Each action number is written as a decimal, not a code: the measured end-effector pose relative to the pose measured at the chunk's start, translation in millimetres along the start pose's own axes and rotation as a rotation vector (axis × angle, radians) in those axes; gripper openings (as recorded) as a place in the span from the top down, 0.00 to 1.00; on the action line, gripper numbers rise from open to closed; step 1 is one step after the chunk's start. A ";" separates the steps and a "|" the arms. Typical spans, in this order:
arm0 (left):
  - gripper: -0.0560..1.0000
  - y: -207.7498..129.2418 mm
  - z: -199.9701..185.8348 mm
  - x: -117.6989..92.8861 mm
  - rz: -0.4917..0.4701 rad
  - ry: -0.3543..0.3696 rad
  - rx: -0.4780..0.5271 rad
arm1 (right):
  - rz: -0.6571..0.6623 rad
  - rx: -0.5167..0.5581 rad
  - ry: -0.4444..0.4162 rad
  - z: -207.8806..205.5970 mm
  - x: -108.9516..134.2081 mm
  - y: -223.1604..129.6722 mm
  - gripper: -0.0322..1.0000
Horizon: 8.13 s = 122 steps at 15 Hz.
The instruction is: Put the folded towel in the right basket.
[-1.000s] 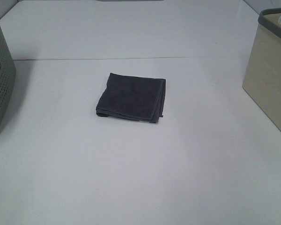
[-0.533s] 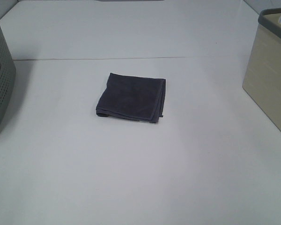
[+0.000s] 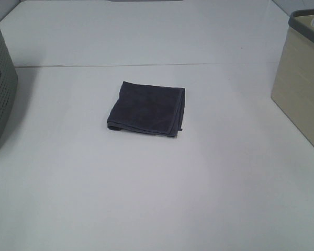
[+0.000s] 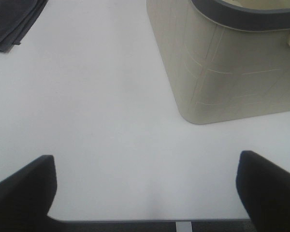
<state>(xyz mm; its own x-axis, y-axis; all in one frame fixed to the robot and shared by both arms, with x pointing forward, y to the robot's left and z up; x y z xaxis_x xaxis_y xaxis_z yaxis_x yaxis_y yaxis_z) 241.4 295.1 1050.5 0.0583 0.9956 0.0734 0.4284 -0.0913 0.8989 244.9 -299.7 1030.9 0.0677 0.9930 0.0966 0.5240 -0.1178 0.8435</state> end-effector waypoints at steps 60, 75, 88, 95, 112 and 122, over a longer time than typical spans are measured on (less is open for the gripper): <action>0.01 0.0 0.0 0.3 0.002 0.003 0.001 | 0.323 0.768 0.516 509.2 250.6 48.8 0.92; 0.01 -0.1 0.0 1.0 0.005 0.009 0.001 | 0.162 0.181 0.151 231.7 -21.7 371.3 0.92; 0.01 -0.2 0.0 1.6 0.009 0.015 0.002 | 0.161 0.224 -0.206 225.0 -114.7 358.4 0.06; 0.01 -0.2 0.0 1.6 0.009 0.015 0.002 | 0.071 0.237 -0.002 242.4 -40.7 361.7 0.03; 0.01 -0.2 0.0 1.6 0.009 0.015 0.002 | -0.027 0.278 -0.061 39.9 3.8 50.1 0.03; 0.01 -0.2 0.0 1.6 0.009 0.015 0.002 | -0.027 0.053 0.004 6.2 8.8 4.8 0.03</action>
<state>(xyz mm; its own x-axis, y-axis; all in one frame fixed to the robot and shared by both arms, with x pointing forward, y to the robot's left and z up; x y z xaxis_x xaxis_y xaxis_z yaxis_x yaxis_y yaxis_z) 241.3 296.6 1050.5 0.0482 0.9949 0.0881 0.4301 -0.1003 0.8972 253.3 -291.6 1032.5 0.0491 0.9959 0.0763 0.5696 -0.0907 0.8169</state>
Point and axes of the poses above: a point on each arm's last joint axis where the gripper is mounted, z pointing out along that axis toward the gripper, x along the wrist's bending axis when the last joint is at zero, y = z × x, the point moved 1 cm from there along z, pointing out along that axis toward the gripper, and after that the axes turned 9 degrees about z, right-handed, at the moved point
